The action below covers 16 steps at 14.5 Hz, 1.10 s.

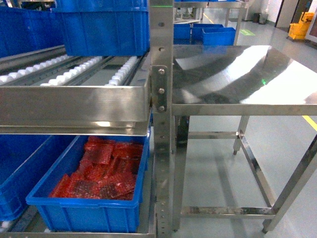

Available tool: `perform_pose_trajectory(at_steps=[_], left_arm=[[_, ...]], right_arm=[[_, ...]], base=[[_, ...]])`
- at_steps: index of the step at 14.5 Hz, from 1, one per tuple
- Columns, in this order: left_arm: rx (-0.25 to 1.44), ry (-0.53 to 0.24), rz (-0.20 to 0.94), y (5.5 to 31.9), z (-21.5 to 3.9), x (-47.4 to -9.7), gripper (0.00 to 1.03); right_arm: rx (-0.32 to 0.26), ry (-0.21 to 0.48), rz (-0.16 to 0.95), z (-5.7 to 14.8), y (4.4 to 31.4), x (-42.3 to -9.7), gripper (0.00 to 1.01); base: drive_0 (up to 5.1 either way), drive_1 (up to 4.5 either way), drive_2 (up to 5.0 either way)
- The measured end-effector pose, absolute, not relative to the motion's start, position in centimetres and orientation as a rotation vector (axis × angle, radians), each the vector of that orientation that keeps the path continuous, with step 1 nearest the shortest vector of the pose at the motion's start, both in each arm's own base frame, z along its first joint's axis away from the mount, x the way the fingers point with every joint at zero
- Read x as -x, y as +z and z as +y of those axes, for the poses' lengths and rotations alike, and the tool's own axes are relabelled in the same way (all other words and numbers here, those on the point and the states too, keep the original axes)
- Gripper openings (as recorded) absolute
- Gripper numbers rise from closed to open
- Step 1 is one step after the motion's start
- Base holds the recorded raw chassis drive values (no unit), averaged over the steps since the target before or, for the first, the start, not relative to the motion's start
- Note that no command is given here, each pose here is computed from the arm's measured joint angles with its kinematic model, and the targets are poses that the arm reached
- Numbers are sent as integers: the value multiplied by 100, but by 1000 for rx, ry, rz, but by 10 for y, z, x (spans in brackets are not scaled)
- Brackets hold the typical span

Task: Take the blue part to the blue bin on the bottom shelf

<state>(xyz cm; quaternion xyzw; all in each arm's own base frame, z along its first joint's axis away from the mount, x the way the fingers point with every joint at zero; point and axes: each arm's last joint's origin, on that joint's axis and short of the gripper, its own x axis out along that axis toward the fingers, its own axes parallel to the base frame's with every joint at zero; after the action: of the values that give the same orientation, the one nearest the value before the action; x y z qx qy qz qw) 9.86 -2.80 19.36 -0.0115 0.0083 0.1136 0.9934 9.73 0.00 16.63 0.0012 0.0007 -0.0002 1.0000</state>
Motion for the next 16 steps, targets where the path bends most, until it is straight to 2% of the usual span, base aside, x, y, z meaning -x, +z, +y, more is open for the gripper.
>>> perform_pose_trajectory(at_steps=[16], left_arm=[[23,229,16,194,-28,-99,43]], right_arm=[[-2,0,-2,0,167,-97,98]], base=[[-507,238,238]])
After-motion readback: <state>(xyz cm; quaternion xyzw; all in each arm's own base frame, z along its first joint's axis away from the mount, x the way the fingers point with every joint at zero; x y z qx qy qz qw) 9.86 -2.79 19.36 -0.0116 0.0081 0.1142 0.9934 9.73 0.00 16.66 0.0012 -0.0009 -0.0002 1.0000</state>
